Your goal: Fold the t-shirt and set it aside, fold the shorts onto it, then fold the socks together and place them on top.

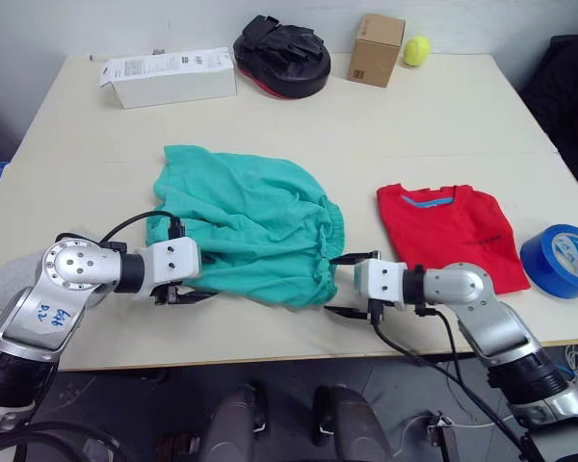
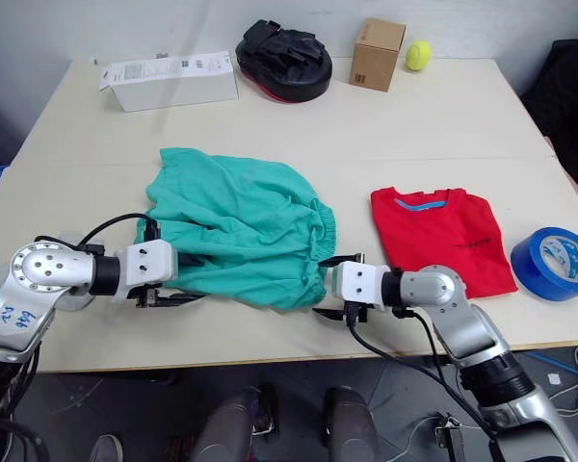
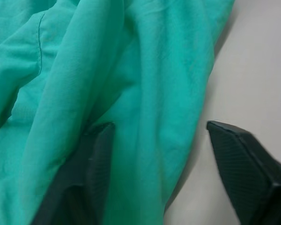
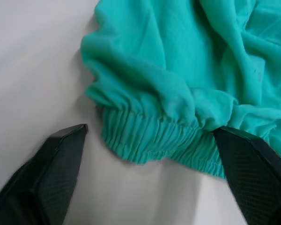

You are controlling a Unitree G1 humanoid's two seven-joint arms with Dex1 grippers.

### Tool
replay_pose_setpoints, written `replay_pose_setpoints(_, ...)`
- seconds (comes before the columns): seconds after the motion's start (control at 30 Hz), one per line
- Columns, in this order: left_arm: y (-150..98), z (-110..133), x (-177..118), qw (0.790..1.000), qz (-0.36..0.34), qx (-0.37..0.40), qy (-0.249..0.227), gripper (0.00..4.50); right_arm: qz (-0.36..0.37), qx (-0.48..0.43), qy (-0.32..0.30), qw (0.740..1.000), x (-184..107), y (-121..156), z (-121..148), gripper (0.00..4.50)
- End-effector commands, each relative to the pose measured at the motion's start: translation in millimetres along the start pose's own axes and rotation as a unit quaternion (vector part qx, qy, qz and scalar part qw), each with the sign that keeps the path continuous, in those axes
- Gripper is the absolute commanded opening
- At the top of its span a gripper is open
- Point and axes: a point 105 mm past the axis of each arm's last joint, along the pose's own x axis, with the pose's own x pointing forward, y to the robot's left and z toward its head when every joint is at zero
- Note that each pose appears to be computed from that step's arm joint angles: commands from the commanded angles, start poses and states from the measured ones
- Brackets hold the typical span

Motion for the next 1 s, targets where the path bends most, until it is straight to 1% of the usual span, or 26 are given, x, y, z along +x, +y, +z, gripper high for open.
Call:
replay_pose_setpoints(0.03,13.3,-4.1,-6.6,1.0,0.027,-0.002,0.006,1.64,-0.017,-0.01,-0.007,1.0,5.6,-8.5,2.9,2.87)
replay_pose_setpoints(0.1,16.7,-6.5,-8.4,0.999,0.032,-0.005,0.008,1.09,-0.02,-0.012,-0.009,1.0,6.0,-10.5,2.9,2.28)
replay_pose_setpoints(0.2,21.2,-8.7,-11.7,0.999,0.037,-0.012,0.009,0.04,-0.02,-0.007,-0.016,1.0,1.8,-11.3,3.4,1.1)
replay_pose_setpoints(0.23,22.2,-9.5,-12.8,0.999,0.038,-0.013,0.009,0.0,-0.019,-0.007,-0.017,1.0,-0.2,-11.0,3.9,0.81)
replay_pose_setpoints(0.3,23.6,-11.5,-14.8,0.999,0.04,-0.018,0.01,0.0,-0.012,-0.01,-0.02,1.0,-4.8,-9.5,5.9,0.1)
replay_pose_setpoints(0.4,25.4,-14.8,-19.1,0.999,0.039,-0.023,0.012,0.0,0.009,-0.022,-0.023,0.999,-16.1,-8.0,12.4,0.04)
replay_pose_setpoints(0.5,30.9,-14.8,-26.5,0.998,0.042,-0.035,0.009,0.0,0.027,-0.042,-0.021,0.999,-31.0,-13.4,21.8,0.04)
replay_pose_setpoints(0.57,33.0,-9.5,-33.0,0.997,0.033,-0.064,-0.009,0.0,0.052,-0.056,-0.023,0.997,-45.2,-16.6,33.1,0.04)
replay_pose_setpoints(0.63,25.2,-1.9,-37.6,0.996,-0.002,-0.088,-0.03,0.0,0.086,-0.054,-0.026,0.995,-58.2,-14.7,43.2,0.04)
replay_pose_setpoints(0.67,14.4,4.4,-42.4,0.993,-0.038,-0.105,-0.042,0.0,0.114,-0.046,-0.028,0.992,-67.4,-10.6,49.0,0.04)
replay_pose_setpoints(0.73,-15.0,14.9,-52.1,0.982,-0.127,-0.131,-0.052,0.0,0.179,-0.025,-0.026,0.983,-84.6,2.2,57.6,0.04)
replay_pose_setpoints(0.8,-43.0,18.7,-59.6,0.968,-0.199,-0.145,-0.041,0.0,0.226,-0.006,-0.018,0.974,-96.0,12.5,61.3,0.04)
replay_pose_setpoints(0.87,-64.7,18.0,-64.2,0.957,-0.249,-0.148,-0.024,0.0,0.254,0.004,-0.003,0.967,-101.0,18.3,59.0,0.04)
replay_pose_setpoints(0.9,-71.2,17.5,-65.4,0.953,-0.263,-0.149,-0.02,0.0,0.262,0.003,0.004,0.965,-101.9,20.0,56.6,0.04)
replay_pose_setpoints(0.93,-73.5,15.9,-63.5,0.953,-0.262,-0.15,-0.019,0.0,0.266,0.001,0.011,0.964,-100.4,21.1,51.9,0.04)
replay_pose_setpoints(1.0,-67.5,11.2,-55.7,0.961,-0.227,-0.155,-0.019,0.0,0.243,-0.012,0.017,0.97,-90.6,15.3,42.2,0.04)
